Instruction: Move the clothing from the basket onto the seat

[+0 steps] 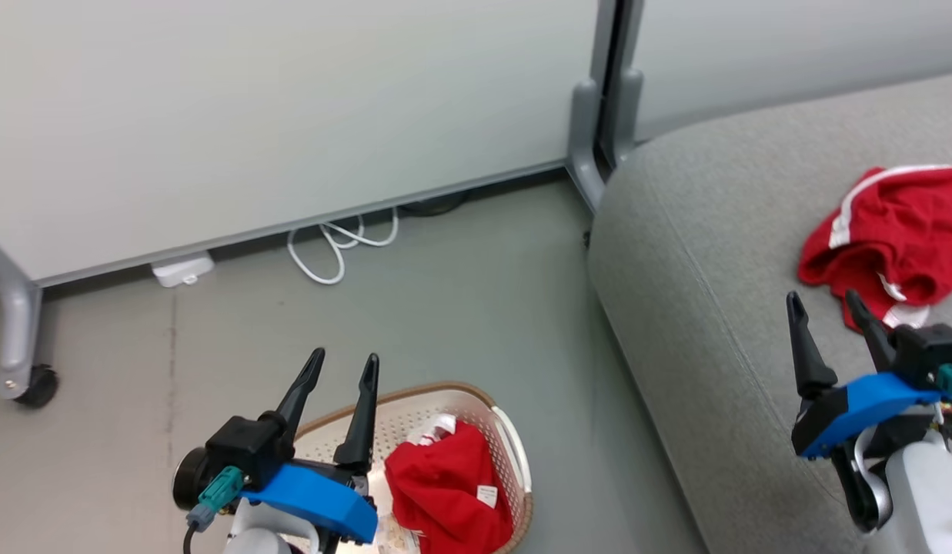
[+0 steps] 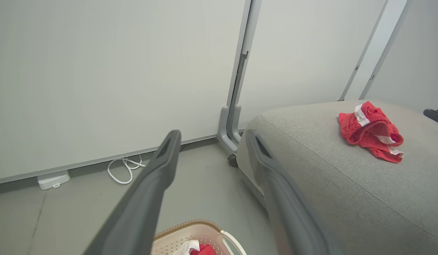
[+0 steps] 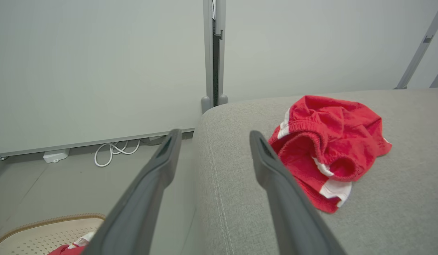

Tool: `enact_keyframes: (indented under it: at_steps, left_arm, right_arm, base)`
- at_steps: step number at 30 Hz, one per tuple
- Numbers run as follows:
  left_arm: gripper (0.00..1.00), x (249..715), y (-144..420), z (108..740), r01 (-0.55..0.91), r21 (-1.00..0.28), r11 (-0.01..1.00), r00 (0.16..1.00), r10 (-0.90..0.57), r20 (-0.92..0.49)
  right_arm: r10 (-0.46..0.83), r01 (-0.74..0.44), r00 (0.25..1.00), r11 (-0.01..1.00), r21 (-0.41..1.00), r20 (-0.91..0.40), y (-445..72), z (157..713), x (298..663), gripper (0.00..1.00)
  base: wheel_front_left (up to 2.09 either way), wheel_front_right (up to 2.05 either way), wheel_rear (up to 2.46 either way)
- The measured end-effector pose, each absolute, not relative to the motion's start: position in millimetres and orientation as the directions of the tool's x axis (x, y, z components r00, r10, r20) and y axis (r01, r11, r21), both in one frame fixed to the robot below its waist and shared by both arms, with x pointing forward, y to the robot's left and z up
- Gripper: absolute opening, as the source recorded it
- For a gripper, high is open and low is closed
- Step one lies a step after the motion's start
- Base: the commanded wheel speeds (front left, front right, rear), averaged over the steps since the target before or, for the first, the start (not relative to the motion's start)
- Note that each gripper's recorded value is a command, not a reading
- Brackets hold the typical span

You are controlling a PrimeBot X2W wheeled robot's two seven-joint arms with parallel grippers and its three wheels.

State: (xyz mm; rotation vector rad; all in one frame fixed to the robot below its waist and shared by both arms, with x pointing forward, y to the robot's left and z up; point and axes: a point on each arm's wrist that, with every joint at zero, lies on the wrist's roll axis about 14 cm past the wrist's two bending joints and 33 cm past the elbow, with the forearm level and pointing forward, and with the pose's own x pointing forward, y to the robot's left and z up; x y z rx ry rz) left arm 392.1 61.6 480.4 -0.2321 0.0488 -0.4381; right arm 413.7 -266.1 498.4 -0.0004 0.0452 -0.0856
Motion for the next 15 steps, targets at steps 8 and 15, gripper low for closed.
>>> enact_keyframes:
  at_steps: [8,15]
  left_arm:
    - [1.0,379.5,109.6,480.7,0.286,-0.225,0.932,0.956,-0.294,-0.006]
    - [1.0,372.4,151.6,479.3,0.172,-0.217,0.961,0.984,-0.179,-0.014]
  right_arm:
    - [-0.005,0.005,1.0,1.0,0.003,-0.009,-223.8,511.3,405.7,1.0]
    - [0.082,-0.083,0.997,0.997,0.012,0.003,-183.5,515.7,401.0,1.0]
  base:
    - [0.0,0.0,0.0]
    - [0.0,0.0,0.0]
